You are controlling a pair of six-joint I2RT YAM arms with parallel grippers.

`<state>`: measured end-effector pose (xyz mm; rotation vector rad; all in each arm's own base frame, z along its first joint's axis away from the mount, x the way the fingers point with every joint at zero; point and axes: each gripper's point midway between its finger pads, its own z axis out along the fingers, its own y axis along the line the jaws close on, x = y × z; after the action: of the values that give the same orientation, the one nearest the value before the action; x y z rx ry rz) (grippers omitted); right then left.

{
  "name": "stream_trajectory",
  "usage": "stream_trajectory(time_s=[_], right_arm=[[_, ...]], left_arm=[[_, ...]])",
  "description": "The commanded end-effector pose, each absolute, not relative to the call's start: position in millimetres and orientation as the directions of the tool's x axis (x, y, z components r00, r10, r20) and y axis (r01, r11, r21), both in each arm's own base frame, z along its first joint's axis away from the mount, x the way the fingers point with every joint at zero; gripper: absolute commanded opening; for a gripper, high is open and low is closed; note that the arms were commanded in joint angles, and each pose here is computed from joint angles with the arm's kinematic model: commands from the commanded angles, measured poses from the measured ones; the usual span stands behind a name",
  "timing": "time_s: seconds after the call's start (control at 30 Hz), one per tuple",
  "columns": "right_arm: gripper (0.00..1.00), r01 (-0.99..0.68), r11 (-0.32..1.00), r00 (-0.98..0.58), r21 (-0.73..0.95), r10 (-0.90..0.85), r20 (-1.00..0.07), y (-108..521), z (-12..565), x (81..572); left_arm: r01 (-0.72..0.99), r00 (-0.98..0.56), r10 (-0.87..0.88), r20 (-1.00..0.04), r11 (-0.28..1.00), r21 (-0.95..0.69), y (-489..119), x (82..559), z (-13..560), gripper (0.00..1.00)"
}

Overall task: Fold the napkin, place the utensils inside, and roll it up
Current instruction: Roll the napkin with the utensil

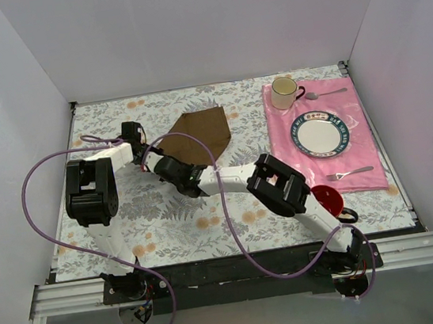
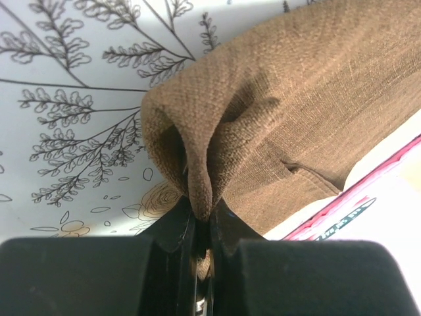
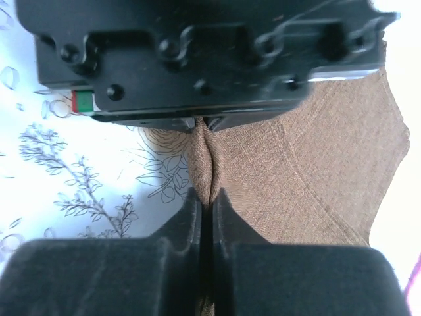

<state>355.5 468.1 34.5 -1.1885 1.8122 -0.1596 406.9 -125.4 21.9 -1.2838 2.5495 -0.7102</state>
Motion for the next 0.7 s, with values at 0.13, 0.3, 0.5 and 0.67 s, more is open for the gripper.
stream_trajectory(time_s=[0.13, 0.3, 0.5, 0.67], right_arm=[[0.01, -0.816, 0.551, -0.339, -0.176, -0.701, -0.627, 443.2, -18.2, 326.4], [0.01, -0.830, 0.558, -0.427, -0.009, -0.646, -0.632, 440.6, -24.3, 315.9], [0.01, -0.802, 0.560, -0.547, 0.207, -0.548, -0.633, 439.2, -17.3, 311.9], [0.01, -0.718, 0.514, -0.688, 0.468, -0.428, -0.586, 437.2, -9.8, 301.9]], left_arm=[[-0.629, -0.688, -0.725, -0.030, 0.617, -0.472, -115.6, 378.7, 13.4, 0.00], [-0.559, -0.680, -0.724, -0.121, 0.618, -0.554, -107.8, 388.8, 38.3, 0.33], [-0.505, -0.661, -0.729, -0.179, 0.608, -0.613, -98.3, 390.3, 73.1, 0.62], [-0.413, -0.659, -0.709, -0.250, 0.619, -0.668, -100.0, 390.1, 108.2, 0.71]])
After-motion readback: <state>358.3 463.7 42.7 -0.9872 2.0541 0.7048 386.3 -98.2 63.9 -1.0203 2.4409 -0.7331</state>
